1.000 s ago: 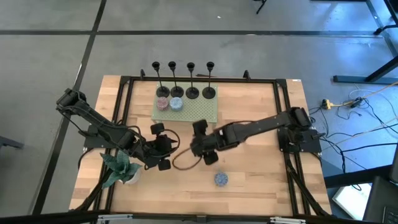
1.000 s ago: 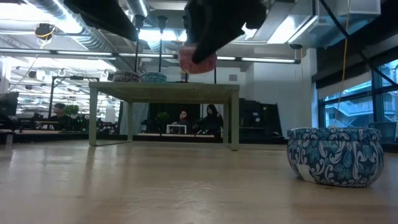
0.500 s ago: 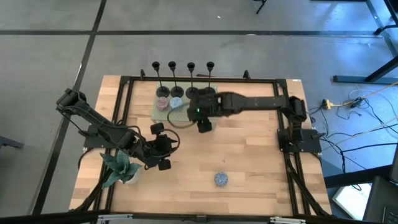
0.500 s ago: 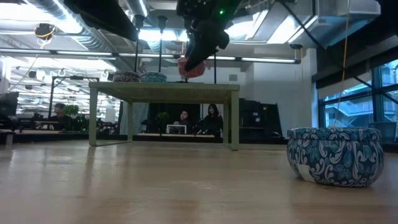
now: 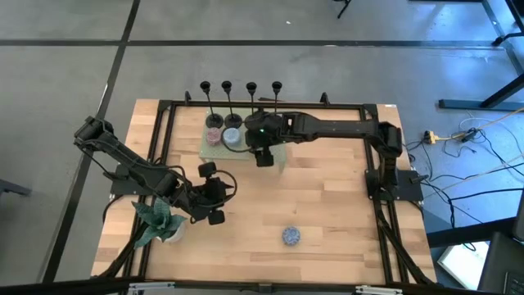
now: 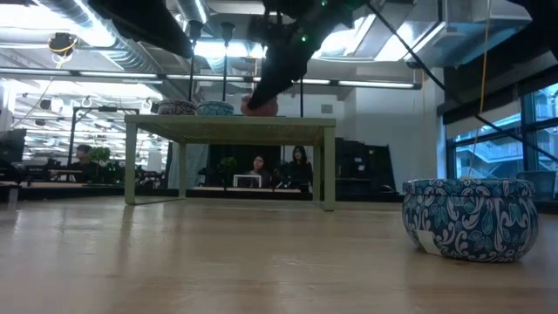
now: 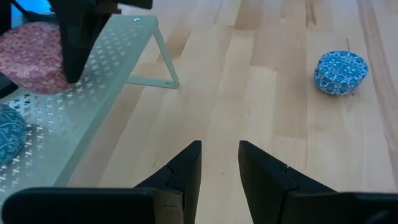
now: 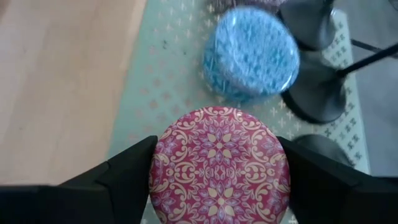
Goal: Pick & Place candle stick holders
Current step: Align the pink scented candle with the light blue scented candle on the shelf
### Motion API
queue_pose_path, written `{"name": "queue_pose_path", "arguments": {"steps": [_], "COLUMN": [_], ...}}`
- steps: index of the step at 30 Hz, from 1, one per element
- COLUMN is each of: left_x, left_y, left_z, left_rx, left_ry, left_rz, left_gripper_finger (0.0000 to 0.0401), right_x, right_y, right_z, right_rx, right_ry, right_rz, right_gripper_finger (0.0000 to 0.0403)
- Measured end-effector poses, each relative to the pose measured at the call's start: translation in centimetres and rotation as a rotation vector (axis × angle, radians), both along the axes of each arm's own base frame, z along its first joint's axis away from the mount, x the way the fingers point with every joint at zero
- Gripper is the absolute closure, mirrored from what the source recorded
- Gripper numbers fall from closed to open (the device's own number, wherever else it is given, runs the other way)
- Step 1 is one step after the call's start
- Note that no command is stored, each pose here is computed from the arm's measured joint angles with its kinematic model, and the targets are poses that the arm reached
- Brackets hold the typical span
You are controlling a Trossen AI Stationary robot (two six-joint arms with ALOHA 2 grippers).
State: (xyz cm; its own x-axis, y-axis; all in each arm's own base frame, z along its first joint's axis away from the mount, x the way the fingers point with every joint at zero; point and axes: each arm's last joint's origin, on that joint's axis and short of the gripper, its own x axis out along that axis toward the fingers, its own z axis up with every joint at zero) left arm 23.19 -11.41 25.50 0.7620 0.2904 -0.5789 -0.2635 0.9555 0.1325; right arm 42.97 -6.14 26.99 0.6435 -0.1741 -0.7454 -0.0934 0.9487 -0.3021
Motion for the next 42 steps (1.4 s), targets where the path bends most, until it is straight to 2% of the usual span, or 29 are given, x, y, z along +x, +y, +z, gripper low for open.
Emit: {"name": "queue_pose_path", "arguments": {"steps": [19,30,42], "left_x": [0.00,0.00,0.00], "left_y": [-0.02,-0.02,-0.02], "left_z": [-0.01,-0.01,-0.01], "left_rx": [-0.018,-0.018,-0.018], "left_ry": [-0.002,-0.002,-0.001], "left_rz": [0.004,0.004,0.004], "left_gripper_finger": [0.0301,0.0303,0.0303], "right_x": [0.07,0.14,0.43], "right_y": [-0.62,-0.62,-0.25], "right_z": [-0.28,-0.21,0.45], "right_rx": [0.014,0.000,-0.015], "right_ry": [-0.029,-0.035,-0.063], "right_rz": [-0.033,-0.008,0.001], "right_gripper_finger": [0.0095,0.0061,0.0059]}}
